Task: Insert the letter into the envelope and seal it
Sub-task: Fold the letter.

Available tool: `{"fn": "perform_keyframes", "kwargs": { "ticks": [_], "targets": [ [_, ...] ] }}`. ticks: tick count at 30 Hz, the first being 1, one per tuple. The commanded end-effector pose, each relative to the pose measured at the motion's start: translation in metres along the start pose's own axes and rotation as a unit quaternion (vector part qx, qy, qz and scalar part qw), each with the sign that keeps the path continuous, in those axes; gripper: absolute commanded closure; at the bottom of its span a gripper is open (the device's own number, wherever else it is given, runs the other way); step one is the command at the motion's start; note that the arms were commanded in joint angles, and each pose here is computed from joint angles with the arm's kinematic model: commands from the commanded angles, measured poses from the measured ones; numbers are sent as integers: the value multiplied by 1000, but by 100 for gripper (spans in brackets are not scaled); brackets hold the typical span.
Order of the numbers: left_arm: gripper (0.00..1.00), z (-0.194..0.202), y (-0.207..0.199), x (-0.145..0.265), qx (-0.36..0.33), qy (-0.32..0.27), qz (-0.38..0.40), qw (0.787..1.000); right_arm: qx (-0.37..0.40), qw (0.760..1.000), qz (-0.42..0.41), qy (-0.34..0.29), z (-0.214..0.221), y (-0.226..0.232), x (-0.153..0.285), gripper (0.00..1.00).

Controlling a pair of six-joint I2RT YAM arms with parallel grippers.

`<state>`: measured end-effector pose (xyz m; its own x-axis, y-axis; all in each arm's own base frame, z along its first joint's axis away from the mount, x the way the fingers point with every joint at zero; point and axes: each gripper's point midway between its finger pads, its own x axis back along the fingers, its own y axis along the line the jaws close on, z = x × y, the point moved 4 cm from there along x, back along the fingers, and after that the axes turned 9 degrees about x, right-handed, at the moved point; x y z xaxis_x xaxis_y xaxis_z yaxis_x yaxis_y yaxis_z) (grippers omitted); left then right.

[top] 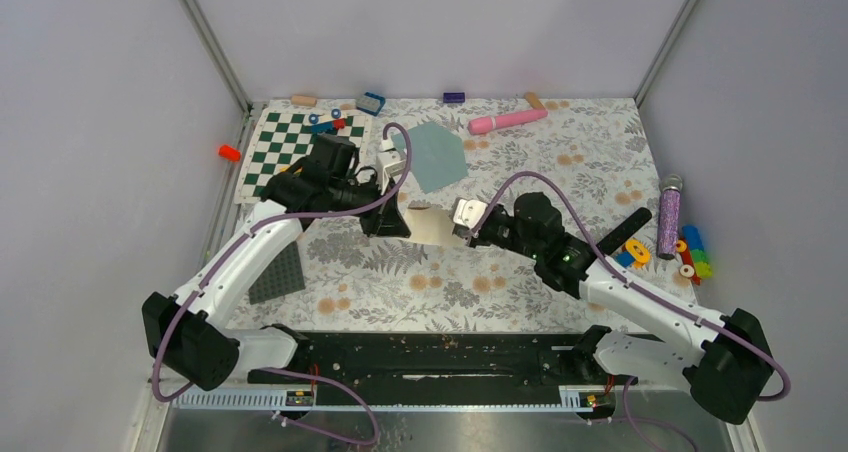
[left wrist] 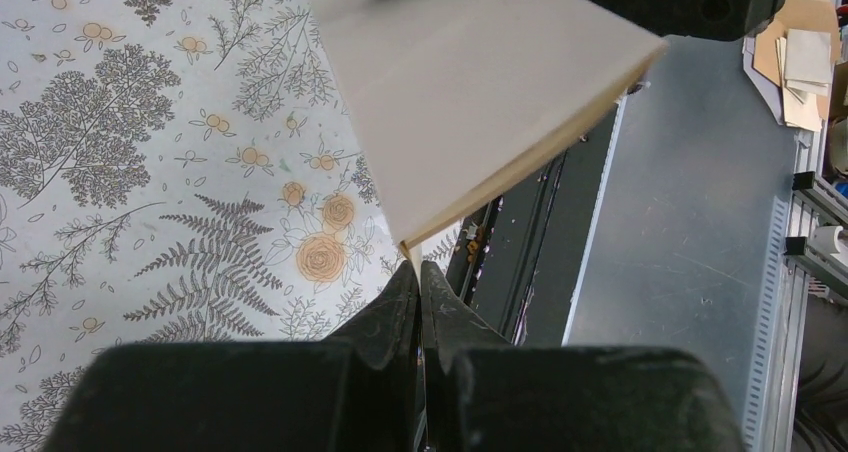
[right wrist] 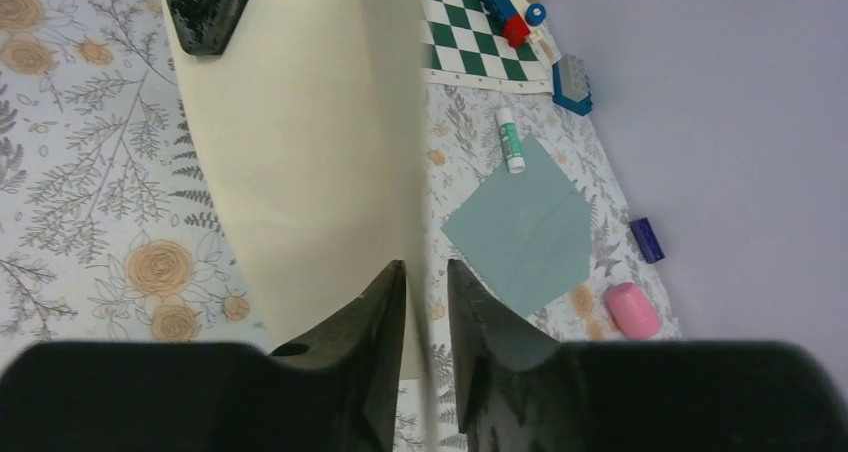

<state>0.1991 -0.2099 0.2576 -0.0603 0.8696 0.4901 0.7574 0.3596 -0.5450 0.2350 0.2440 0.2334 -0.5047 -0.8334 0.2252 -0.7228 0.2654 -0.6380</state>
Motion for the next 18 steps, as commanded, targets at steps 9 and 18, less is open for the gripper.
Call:
{"fn": "perform_keyframes", "kwargs": {
  "ticks": [9,18],
  "targets": [
    [2,-29,-15,36,-67,-65,-31,995,19,999,22,13,-4,-7,3,100],
    [1,-58,-15,87,-119,-153,-85,977,-163,984,12,-68,-34,-40,35,100]
  ]
}}
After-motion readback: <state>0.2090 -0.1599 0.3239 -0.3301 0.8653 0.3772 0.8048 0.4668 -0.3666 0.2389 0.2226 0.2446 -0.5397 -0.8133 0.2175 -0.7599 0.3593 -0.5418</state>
